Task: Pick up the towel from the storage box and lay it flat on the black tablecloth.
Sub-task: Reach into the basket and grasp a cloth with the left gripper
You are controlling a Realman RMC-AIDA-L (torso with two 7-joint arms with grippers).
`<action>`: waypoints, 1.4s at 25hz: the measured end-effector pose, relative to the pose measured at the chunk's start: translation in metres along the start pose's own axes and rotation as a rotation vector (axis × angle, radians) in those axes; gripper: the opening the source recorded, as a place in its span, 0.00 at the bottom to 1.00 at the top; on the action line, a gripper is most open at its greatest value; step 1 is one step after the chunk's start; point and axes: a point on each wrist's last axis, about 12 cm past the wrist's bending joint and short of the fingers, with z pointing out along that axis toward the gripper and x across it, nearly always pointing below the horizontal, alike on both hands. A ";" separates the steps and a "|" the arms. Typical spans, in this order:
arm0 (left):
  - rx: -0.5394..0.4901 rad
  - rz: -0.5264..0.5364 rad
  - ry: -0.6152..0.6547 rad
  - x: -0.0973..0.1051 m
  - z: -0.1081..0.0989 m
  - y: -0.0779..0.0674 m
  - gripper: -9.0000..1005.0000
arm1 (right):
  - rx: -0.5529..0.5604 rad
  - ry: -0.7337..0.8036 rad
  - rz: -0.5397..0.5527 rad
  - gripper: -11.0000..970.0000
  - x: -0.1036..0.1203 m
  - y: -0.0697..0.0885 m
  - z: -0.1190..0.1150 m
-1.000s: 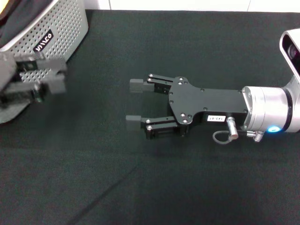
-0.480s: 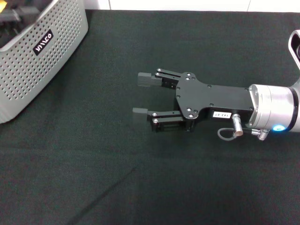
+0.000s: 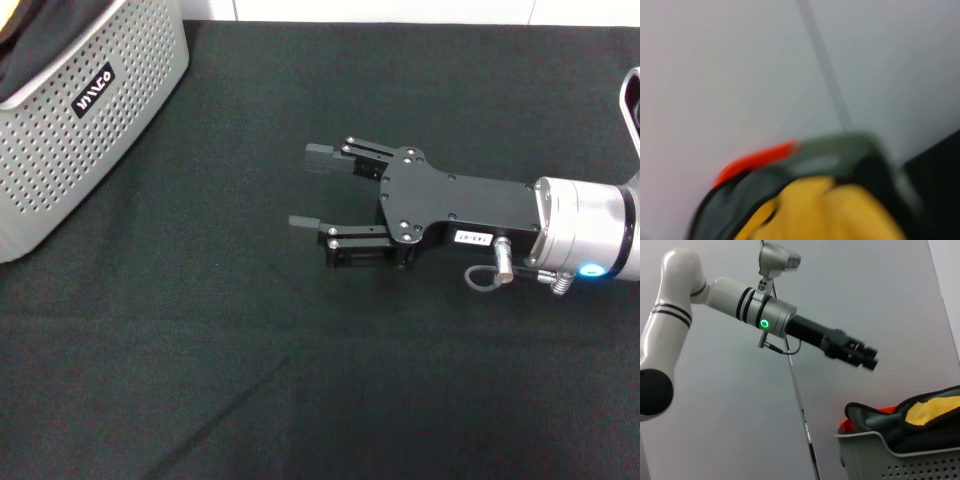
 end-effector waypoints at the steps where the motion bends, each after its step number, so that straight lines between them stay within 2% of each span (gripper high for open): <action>1: -0.022 0.008 0.029 0.001 0.001 0.001 0.62 | 0.003 0.000 -0.003 0.90 0.000 0.000 0.000; 5: -0.109 0.031 0.179 0.007 0.008 0.007 0.62 | 0.011 0.004 -0.006 0.90 -0.001 -0.002 0.001; 12: -0.101 0.005 0.255 0.020 0.017 0.014 0.62 | 0.017 0.021 -0.025 0.90 -0.001 -0.005 0.004; 25: -0.093 -0.042 0.307 0.041 0.039 0.036 0.62 | 0.021 0.027 -0.020 0.90 0.002 -0.004 0.002; 35: -0.075 -0.047 0.296 0.036 0.055 0.041 0.60 | 0.020 0.030 -0.024 0.90 0.001 -0.005 0.004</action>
